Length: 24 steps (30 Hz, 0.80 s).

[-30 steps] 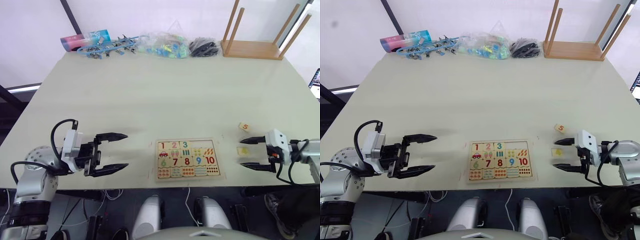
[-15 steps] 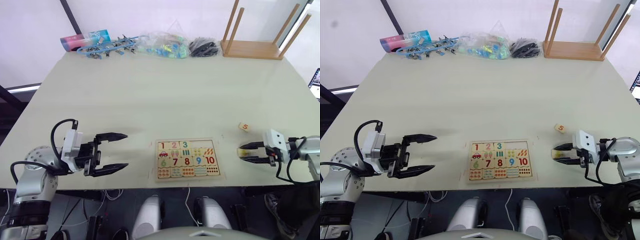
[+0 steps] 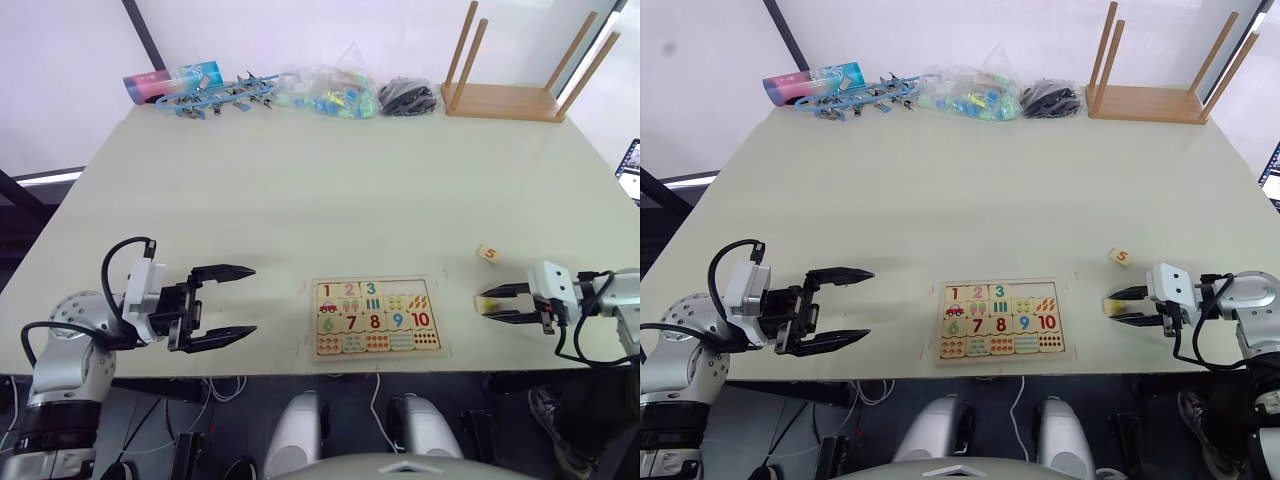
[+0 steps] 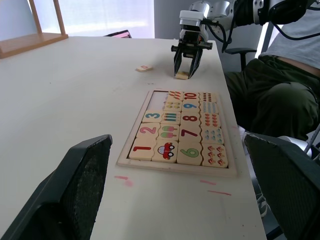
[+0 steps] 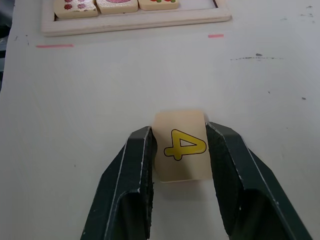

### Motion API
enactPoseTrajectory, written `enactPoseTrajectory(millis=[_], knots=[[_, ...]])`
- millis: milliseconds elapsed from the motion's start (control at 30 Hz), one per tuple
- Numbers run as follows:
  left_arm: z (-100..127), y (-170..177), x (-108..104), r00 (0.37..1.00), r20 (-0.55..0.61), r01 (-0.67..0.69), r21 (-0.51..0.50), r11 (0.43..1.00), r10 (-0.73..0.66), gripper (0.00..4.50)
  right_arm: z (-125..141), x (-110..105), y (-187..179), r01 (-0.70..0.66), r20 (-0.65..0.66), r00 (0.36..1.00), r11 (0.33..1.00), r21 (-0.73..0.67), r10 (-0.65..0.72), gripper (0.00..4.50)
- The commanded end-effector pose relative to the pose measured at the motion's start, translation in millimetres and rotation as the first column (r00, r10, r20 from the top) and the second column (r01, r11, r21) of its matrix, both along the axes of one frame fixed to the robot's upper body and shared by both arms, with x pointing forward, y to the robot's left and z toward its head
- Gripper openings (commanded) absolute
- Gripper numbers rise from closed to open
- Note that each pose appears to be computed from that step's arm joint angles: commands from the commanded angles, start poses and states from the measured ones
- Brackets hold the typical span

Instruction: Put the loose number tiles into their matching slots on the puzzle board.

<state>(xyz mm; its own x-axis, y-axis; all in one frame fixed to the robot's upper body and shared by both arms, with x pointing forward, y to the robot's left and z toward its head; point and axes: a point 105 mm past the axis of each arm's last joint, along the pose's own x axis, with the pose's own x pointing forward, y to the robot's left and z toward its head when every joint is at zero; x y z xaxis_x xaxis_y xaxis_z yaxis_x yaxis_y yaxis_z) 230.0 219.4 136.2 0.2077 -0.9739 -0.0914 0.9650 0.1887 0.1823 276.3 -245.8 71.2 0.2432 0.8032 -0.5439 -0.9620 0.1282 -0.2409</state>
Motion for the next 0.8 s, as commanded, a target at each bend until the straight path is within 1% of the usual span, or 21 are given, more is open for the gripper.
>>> enactPoseTrajectory(millis=[33, 133, 300, 433, 633, 700, 800], knots=[[8.6, -1.3, -0.9, 0.999, 0.039, 0.02, 0.001, 1.0, -0.02, 4.5, -10.1, -3.8, -8.8, 0.017, -0.039, 0.999, 0.999, -0.046, -0.019, 1.03], [8.5, -2.1, -0.9, 0.999, 0.04, 0.024, -0.002, 1.0, -0.024, 4.5, -8.8, -3.3, -9.5, 0.017, -0.038, 0.999, 0.999, -0.048, -0.019, 1.03], [8.2, -2.1, -0.4, 0.999, 0.04, 0.026, -0.002, 1.0, -0.026, 4.5, 0.5, -1.8, -3.4, 0.013, -0.057, 0.998, 1.0, -0.016, -0.014, 1.03], [8.2, -1.8, -0.4, 0.999, 0.043, 0.026, -0.001, 1.0, -0.026, 4.5, 22.1, 6.6, 25.1, 0.022, -0.054, 0.998, 1.0, 0.014, -0.021, 1.03], [9.2, -2.1, 0.0, 0.999, 0.045, 0.027, -0.001, 1.0, -0.027, 4.5, 46.8, 7.7, 65.2, 0.01, -0.045, 0.999, 1.0, 0.022, -0.009, 1.03], [9.5, -2.1, -0.1, 0.999, 0.046, 0.027, -0.001, 1.0, -0.027, 4.5, 51.7, 6.6, 73.2, 0.007, -0.045, 0.999, 1.0, 0.017, -0.006, 1.03], [10.3, -1.7, -0.4, 0.999, 0.048, 0.025, -0.001, 1.0, -0.025, 4.5, 63.9, 9.6, 92.1, 0.002, -0.048, 0.999, 1.0, 0.015, -0.001, 1.03]])
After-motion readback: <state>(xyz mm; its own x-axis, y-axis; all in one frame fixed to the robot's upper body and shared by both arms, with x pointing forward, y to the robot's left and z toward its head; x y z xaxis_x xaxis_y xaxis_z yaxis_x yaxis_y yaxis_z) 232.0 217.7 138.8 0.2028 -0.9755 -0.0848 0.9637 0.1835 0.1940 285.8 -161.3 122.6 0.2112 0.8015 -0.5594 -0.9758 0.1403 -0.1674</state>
